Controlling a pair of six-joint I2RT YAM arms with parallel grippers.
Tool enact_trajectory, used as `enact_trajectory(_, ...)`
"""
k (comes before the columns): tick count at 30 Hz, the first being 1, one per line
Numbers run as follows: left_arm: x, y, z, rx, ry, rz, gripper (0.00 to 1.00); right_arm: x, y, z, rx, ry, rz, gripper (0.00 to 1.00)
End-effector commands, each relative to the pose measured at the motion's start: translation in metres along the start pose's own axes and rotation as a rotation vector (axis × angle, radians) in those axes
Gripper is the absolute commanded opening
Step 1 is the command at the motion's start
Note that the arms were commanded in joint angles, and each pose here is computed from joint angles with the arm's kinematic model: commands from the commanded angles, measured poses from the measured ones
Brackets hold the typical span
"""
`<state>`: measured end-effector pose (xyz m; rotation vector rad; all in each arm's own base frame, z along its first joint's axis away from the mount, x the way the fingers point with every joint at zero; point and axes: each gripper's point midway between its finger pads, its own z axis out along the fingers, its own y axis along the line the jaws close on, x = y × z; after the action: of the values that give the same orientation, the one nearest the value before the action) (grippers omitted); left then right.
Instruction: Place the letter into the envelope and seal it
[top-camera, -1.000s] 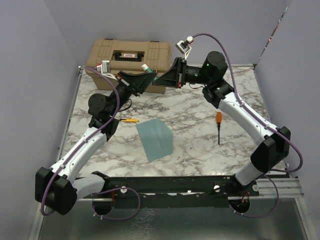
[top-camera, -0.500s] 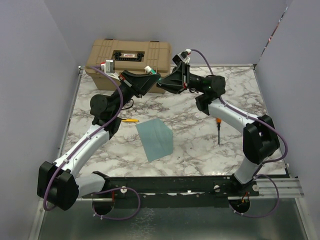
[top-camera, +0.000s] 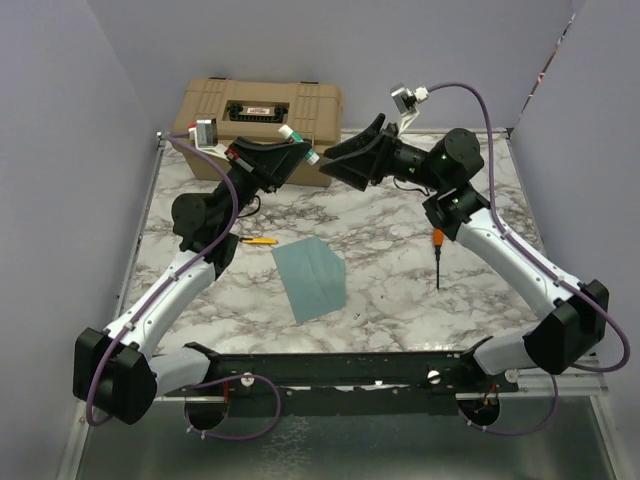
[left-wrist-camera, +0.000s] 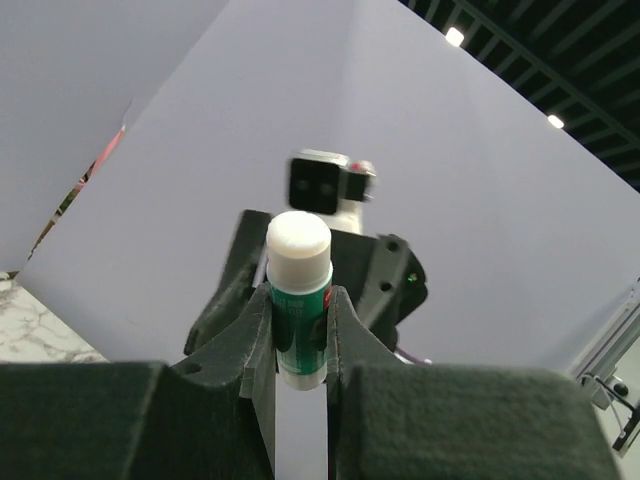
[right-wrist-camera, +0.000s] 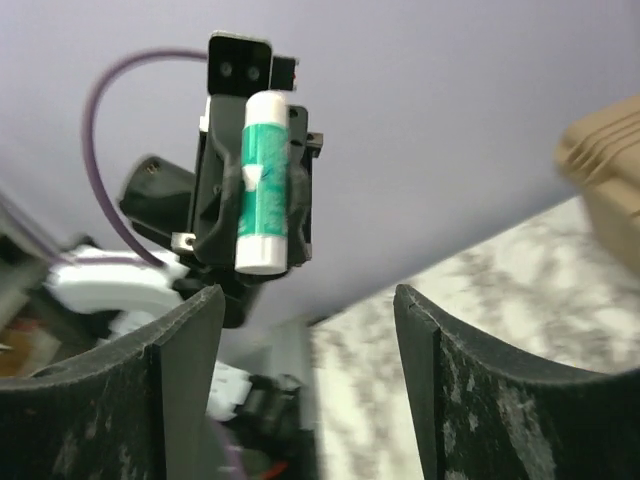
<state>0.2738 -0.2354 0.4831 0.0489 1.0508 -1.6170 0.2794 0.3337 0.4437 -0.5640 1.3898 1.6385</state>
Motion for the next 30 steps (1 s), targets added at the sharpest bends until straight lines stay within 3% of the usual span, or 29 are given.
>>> enact_trajectory(1, -0.012, -0.008, -0.001, -0.007, -0.056, -0.039, 0.00, 0.007, -0.019, 0.003, 0.185, 0.027, -0.553, 0.72)
enact_trajectory(4, -0.011, -0.007, -0.003, -0.017, -0.055, -0.055, 0.00, -0.002, -0.016, 0.003, 0.231, -0.023, -0.716, 0.66)
enact_trajectory(7, -0.010, -0.005, -0.004, -0.029, -0.051, -0.056, 0.00, -0.014, -0.011, 0.005, 0.263, -0.060, -0.820, 0.46)
enact_trajectory(9, -0.009, -0.003, -0.005, -0.041, -0.048, -0.057, 0.00, -0.018, -0.009, 0.009, 0.269, -0.061, -0.857, 0.40)
enact_trajectory(11, -0.009, -0.002, -0.005, -0.045, -0.046, -0.059, 0.00, -0.019, -0.008, 0.012, 0.271, -0.056, -0.885, 0.42)
enact_trajectory(19, -0.008, 0.003, -0.005, -0.060, -0.044, -0.058, 0.00, 0.000, 0.002, 0.023, 0.185, -0.006, -0.955, 0.63)
enact_trajectory(30, -0.004, 0.013, -0.004, -0.080, -0.039, -0.063, 0.00, -0.010, 0.007, 0.030, 0.193, -0.036, -0.930, 0.54)
